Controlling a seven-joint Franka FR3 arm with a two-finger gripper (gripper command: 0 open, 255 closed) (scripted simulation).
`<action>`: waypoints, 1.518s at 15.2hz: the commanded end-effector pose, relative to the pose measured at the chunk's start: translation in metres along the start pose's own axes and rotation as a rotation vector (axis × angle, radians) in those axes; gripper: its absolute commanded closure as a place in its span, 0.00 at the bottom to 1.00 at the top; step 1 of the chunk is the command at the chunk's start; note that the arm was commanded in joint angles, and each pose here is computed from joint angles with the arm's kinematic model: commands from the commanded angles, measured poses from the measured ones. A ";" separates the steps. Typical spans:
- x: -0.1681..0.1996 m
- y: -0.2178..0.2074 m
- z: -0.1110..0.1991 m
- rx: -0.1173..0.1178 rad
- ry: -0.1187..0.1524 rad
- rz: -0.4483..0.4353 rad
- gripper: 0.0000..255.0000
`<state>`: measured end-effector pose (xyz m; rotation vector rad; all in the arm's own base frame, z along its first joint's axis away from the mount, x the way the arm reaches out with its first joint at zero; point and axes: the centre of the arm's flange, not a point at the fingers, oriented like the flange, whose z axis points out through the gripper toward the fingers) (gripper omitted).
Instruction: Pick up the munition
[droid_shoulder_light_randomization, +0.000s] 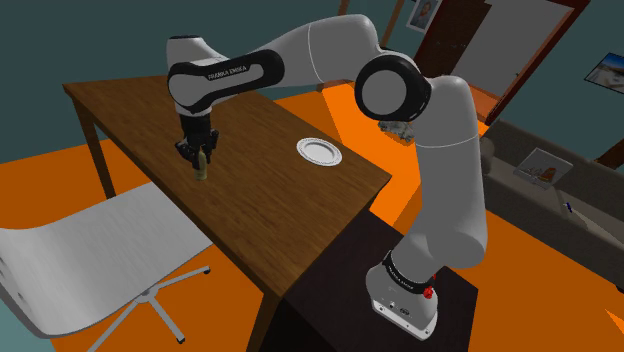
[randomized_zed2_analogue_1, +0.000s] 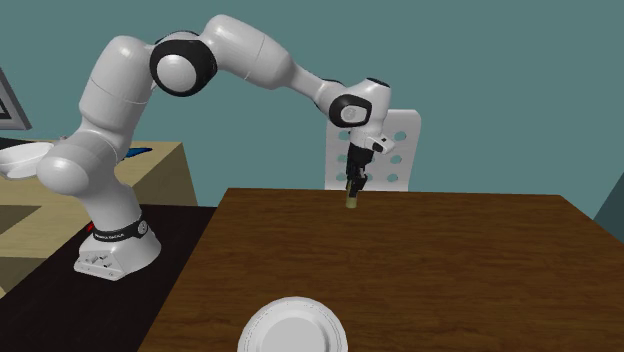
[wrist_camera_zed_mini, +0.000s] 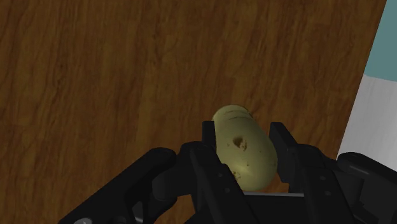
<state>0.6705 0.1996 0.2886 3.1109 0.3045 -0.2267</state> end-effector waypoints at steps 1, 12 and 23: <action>0.000 0.000 0.001 0.000 -0.001 0.000 1.00; -0.005 -0.001 -0.031 0.000 -0.001 0.000 1.00; -0.012 -0.001 -0.079 0.000 -0.001 0.000 1.00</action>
